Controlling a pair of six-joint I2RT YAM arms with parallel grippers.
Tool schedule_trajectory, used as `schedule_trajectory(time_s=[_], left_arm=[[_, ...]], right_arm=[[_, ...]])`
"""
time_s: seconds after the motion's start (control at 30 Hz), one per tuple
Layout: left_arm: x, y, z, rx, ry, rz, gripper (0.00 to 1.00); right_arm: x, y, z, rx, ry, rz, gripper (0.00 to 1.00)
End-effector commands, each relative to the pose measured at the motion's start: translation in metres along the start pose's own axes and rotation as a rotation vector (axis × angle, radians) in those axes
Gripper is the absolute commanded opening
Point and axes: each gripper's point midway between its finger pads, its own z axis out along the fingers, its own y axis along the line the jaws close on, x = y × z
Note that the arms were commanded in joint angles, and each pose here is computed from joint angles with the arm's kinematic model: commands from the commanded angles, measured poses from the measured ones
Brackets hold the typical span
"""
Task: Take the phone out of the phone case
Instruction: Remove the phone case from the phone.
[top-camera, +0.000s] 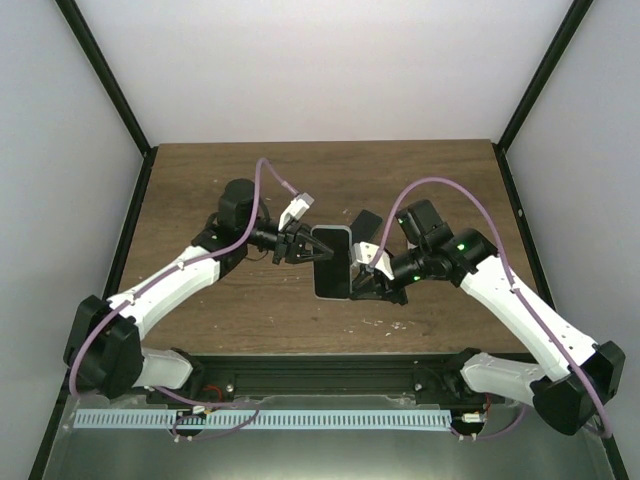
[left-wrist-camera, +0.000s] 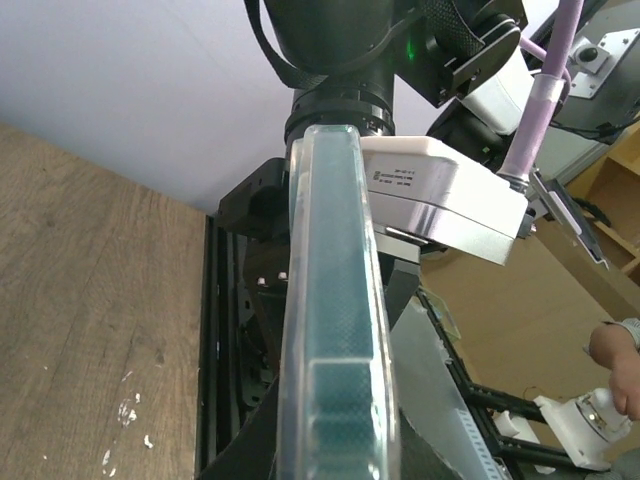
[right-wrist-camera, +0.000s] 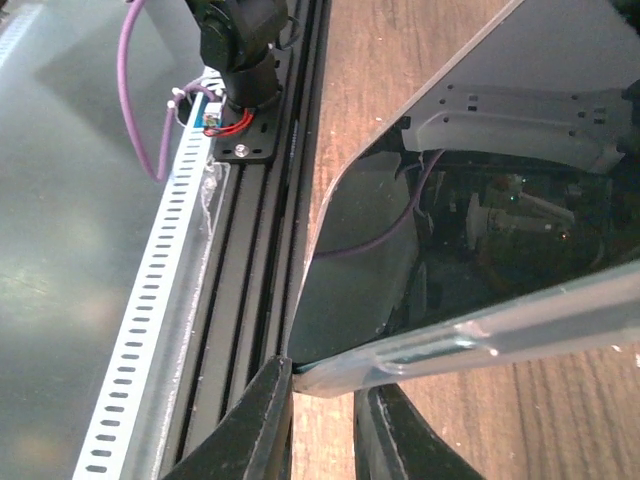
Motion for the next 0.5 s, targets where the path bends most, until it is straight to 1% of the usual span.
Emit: schedule_trajectory(time_s=[0.0,0.13,0.17,0.3,0.47], left_arm=[[-0.006,0.018,-0.003,-0.041,-0.036,-0.069,0.00],[-0.003,0.018,-0.001,-0.015,-0.027,-0.106,0.00],[-0.005,0.017,-0.001,-0.007,-0.031,-0.091,0.00],[-0.005,0.013,-0.001,0.020,-0.028,-0.103,0.00],[-0.004,0.014,0.000,0.029,-0.022,-0.114,0.00]], right_arm=[[-0.021,-0.006,-0.007,0.095,-0.036,-0.205,0.10],[-0.023,-0.014,-0.010,0.142,-0.020,-0.243,0.09],[-0.023,-0.018,-0.010,0.155,-0.015,-0.250,0.09],[-0.020,-0.027,-0.009,0.196,0.009,-0.275,0.07],[-0.019,-0.033,-0.013,0.239,0.028,-0.304,0.06]])
